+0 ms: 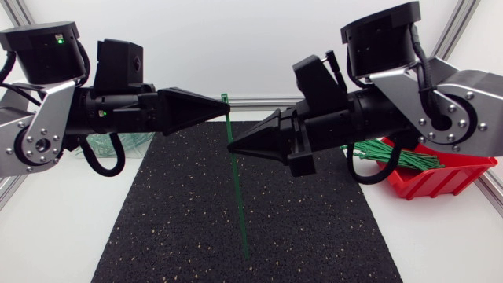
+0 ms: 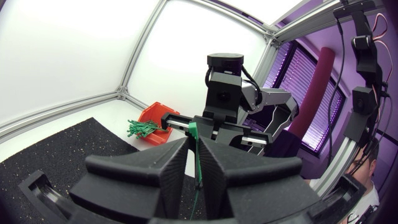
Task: Take a green cable tie from the red box, thread the tail through the head to close it, then place it in the transparent bin on the left.
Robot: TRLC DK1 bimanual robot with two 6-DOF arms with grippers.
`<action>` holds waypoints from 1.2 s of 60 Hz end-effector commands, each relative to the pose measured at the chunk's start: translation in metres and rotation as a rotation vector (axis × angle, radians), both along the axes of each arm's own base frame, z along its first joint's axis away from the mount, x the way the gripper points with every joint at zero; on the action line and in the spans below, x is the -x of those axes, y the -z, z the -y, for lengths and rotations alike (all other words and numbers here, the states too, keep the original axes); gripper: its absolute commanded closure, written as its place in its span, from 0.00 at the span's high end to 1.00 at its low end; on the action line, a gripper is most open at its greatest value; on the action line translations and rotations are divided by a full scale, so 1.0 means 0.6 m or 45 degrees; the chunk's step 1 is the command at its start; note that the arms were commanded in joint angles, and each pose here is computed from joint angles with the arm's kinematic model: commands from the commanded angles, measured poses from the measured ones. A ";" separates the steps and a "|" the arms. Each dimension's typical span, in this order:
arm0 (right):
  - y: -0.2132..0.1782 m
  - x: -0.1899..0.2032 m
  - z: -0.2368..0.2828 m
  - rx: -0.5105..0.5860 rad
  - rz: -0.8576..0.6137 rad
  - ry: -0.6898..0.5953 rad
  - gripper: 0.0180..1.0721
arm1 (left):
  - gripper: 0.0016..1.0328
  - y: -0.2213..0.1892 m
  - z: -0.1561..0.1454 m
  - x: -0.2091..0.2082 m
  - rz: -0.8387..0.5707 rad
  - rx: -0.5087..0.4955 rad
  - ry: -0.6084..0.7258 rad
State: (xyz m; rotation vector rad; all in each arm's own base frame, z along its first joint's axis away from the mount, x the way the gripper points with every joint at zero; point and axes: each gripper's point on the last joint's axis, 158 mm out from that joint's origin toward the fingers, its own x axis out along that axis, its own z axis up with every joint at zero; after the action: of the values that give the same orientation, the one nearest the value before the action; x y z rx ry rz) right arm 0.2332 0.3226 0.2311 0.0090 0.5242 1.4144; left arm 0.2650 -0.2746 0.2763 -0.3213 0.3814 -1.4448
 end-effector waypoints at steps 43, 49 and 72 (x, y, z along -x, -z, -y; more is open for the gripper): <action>0.014 -0.013 0.008 -0.007 -0.064 0.058 0.05 | 0.11 -0.002 0.004 0.014 -0.001 0.010 -0.003; 0.014 -0.013 0.009 -0.007 -0.064 0.060 0.05 | 0.11 -0.003 0.004 0.013 0.000 0.011 -0.005; 0.004 -0.019 0.009 -0.045 -0.069 0.086 0.05 | 0.08 -0.001 0.005 0.014 0.001 0.010 -0.001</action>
State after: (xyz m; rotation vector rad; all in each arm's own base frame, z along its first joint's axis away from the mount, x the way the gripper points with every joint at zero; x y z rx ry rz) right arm 0.2439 0.3204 0.2341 0.0731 0.5194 1.3764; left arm 0.2612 -0.2784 0.2782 -0.3121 0.3667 -1.4469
